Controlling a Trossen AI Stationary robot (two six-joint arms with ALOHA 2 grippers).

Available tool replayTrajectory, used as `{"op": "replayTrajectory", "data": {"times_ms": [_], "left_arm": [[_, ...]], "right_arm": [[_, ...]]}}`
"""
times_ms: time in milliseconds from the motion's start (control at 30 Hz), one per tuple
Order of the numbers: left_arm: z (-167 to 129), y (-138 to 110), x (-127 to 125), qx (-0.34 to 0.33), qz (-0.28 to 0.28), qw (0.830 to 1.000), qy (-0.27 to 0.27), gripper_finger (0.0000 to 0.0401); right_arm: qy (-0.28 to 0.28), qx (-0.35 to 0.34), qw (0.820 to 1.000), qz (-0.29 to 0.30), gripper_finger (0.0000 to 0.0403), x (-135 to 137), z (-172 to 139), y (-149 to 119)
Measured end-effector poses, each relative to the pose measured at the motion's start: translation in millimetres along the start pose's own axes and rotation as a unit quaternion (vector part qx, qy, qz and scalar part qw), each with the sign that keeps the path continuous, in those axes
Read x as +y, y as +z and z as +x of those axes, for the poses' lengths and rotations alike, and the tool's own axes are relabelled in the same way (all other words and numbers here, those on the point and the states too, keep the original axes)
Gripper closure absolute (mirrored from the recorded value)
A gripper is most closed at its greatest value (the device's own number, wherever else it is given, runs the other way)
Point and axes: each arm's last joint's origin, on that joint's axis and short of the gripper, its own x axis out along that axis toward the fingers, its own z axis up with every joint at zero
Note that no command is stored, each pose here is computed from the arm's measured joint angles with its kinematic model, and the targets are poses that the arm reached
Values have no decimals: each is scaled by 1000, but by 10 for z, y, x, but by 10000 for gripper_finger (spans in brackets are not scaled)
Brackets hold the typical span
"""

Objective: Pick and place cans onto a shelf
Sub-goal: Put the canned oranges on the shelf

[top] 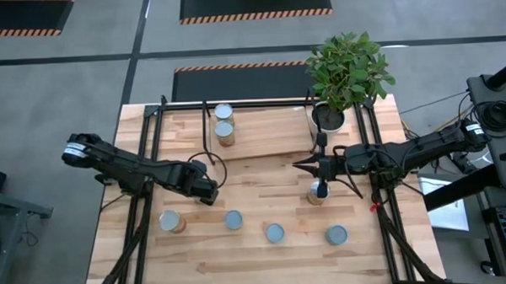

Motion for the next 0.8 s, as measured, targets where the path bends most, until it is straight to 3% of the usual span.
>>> {"op": "replayTrajectory", "data": {"times_ms": [133, 400, 633, 800], "left_arm": [[0, -1, 0, 2, 2, 1000, -1, 100], [-190, 47, -115, 21, 12, 999, -47, 89], [-742, 325, -326, -72, 44, 988, -128, 90], [-1037, 655, -475, -126, 82, 977, -152, 90]], "right_arm": [[0, 0, 1000, 0, 394, 0, 0, 0], [0, 0, 1000, 0, 394, -1, 0, -1], [-1, 1, 1000, -6, 394, -2, 0, -1], [-1, -1, 1000, -7, 394, -14, -3, 26]]}}
